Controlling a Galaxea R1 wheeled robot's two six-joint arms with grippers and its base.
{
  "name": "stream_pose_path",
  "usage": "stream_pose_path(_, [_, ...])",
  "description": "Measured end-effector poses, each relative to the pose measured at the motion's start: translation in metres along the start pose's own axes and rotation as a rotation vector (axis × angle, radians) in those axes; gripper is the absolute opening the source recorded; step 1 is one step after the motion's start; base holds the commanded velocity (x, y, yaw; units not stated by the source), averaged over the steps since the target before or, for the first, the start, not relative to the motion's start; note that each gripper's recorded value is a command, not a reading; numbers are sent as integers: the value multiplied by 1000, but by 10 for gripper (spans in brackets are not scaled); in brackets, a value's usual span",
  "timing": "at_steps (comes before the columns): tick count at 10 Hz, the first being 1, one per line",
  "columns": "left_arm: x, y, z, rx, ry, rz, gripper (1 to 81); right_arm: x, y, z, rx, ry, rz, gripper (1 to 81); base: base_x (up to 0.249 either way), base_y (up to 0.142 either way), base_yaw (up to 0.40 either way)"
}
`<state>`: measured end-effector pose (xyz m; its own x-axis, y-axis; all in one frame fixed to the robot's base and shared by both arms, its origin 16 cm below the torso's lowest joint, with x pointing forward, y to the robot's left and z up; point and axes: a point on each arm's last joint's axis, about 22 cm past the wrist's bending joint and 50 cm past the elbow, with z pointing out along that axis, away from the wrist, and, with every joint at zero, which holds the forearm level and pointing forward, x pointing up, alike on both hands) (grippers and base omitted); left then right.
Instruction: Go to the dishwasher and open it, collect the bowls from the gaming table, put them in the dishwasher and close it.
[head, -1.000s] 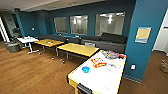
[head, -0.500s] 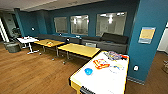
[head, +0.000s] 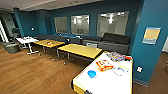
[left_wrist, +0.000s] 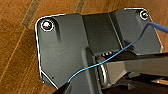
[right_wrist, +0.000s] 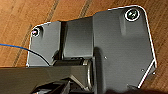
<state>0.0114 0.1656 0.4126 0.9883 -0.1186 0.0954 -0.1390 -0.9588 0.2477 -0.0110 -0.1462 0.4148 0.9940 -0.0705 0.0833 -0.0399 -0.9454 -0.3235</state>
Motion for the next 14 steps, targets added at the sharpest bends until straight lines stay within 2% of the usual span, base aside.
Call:
stream_pose_path(11, [1, 0, 0, 0, 2, 0, 811, -1, -1, 0, 2, -1, 0, 811, 123, 118, 0])
stream_pose_path(14, [-3, 7, 1, -9, -2, 0, 811, -4, 6, -1, -7, -4, 0, 811, 131, 113, 0])
